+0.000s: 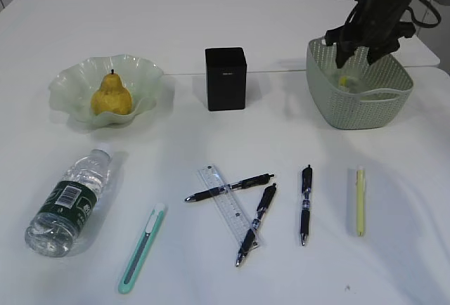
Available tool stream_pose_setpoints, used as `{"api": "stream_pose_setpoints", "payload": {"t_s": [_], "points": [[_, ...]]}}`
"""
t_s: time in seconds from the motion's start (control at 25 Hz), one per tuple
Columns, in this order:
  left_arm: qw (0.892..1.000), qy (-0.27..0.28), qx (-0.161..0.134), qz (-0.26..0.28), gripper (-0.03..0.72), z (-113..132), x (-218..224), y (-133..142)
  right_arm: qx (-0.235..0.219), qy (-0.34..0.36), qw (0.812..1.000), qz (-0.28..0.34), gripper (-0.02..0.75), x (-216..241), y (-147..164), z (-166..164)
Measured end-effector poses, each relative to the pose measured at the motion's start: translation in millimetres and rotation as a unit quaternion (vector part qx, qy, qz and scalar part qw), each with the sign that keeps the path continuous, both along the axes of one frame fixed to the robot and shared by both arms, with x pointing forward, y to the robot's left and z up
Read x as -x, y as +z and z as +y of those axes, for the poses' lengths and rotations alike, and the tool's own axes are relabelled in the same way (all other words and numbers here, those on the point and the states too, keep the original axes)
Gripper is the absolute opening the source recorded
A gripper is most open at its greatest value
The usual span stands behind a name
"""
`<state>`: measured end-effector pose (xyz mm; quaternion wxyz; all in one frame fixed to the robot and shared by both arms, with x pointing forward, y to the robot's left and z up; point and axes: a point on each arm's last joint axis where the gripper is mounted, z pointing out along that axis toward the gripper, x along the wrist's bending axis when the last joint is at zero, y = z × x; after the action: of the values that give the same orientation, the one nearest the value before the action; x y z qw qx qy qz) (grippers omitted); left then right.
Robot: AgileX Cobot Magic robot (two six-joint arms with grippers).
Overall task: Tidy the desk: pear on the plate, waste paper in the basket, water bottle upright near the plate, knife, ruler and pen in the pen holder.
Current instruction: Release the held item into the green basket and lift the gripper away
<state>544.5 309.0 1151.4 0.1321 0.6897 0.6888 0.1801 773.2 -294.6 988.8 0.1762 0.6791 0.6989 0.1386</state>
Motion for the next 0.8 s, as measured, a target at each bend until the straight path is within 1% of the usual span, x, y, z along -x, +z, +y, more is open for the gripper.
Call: {"api": "stream_pose_setpoints", "payload": {"t_s": [0.08, 0.24, 0.32, 0.4, 0.48, 0.52, 0.6, 0.68, 0.8], "points": [[1.0, 0.0, 0.0, 0.0, 0.39, 0, 0, 0, 0.001, -0.003, 1.0, 0.007, 0.534, 1, -1, -3], [1.0, 0.0, 0.001, 0.0, 0.395, 0, 0, 0, 0.0, -0.007, 0.999, 0.042, 0.54, 7, -4, -5], [1.0, -0.001, 0.005, 0.0, 0.432, -1, 0, 0, -0.006, -0.007, 0.999, 0.04, 0.542, 9, 3, -4], [1.0, -0.002, 0.014, 0.0, 0.528, -2, 0, 0, -0.013, -0.011, 0.999, 0.028, 0.542, 12, 19, -4], [1.0, -0.003, 0.023, 0.0, 0.622, -4, 0, 0, -0.02, -0.018, 1.0, 0.005, 0.543, 19, 44, -3], [1.0, -0.003, 0.025, 0.0, 0.651, -4, 0, 0, -0.023, -0.019, 1.0, -0.005, 0.543, 23, 56, -3], [1.0, -0.003, 0.026, 0.002, 0.677, -4, -1, -1, -0.029, -0.02, 0.999, -0.023, 0.543, 34, 81, -2], [1.0, -0.004, 0.027, 0.007, 0.684, -5, -3, -4, -0.031, -0.022, 0.999, -0.034, 0.542, 45, 100, -2], [1.0, -0.004, 0.027, 0.008, 0.661, -5, -4, -5, -0.041, -0.025, 0.998, -0.04, 0.542, 62, 120, -1]]}}
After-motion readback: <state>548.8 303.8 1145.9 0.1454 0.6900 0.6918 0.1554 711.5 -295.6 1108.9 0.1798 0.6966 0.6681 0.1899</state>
